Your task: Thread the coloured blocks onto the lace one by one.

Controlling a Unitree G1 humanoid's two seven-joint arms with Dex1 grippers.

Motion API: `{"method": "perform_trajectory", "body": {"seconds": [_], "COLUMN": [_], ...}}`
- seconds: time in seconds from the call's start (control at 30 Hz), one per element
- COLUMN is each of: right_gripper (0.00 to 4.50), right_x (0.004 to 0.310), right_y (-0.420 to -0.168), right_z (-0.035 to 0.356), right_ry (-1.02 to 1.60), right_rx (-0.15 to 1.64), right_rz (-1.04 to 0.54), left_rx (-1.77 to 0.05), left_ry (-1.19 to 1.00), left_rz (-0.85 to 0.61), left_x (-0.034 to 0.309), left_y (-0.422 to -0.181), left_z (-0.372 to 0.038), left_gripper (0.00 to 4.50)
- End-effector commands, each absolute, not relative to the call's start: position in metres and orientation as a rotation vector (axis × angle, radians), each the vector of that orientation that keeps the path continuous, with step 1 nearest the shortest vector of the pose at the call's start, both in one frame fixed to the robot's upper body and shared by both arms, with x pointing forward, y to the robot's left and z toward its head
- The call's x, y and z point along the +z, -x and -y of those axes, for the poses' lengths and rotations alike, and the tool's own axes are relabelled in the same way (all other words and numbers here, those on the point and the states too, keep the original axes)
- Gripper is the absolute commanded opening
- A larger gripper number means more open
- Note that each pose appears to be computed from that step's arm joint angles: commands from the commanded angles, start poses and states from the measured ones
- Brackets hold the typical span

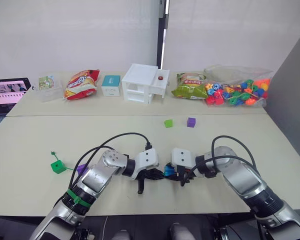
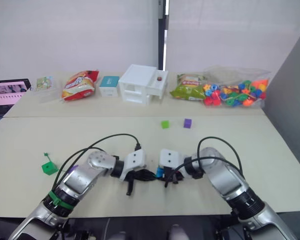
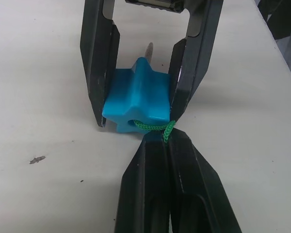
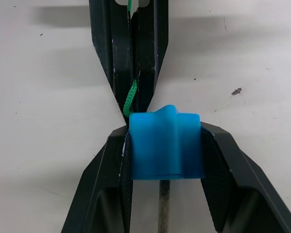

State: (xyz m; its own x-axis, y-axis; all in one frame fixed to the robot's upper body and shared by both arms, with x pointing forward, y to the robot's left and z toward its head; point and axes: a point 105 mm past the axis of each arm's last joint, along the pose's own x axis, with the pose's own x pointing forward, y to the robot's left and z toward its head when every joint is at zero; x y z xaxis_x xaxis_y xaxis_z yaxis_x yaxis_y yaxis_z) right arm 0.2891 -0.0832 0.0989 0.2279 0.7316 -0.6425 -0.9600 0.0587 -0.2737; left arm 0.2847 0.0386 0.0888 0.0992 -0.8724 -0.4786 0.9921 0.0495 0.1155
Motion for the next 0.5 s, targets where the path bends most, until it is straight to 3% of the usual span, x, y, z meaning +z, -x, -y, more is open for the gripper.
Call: {"method": "perform_trajectory", "body": {"seconds": [0.03, 0.13, 0.2, 0.4, 0.5], "right_gripper": [1.38, 1.38, 2.43, 4.42, 4.50], "right_x": [0.094, 0.093, 0.093, 0.100, 0.109], "right_y": [-0.286, -0.286, -0.287, -0.286, -0.283], "right_z": [0.082, 0.083, 0.083, 0.085, 0.097], "right_ry": [0.752, 0.751, 0.750, 0.725, 0.718], "right_rx": [1.333, 1.325, 1.314, 1.300, 1.267], "right_rz": [-0.398, -0.402, -0.398, -0.384, -0.383], "left_rx": [-1.415, -1.412, -1.410, -1.435, -1.442], "left_ry": [-0.491, -0.496, -0.510, -0.543, -0.573], "left_rz": [-0.284, -0.299, -0.302, -0.278, -0.235], "left_x": [0.102, 0.106, 0.111, 0.123, 0.131], "left_y": [-0.290, -0.290, -0.290, -0.288, -0.291], "left_z": [-0.045, -0.056, -0.064, -0.063, -0.055], "left_gripper": [0.05, 0.87, 1.51, 3.51, 4.44]}}
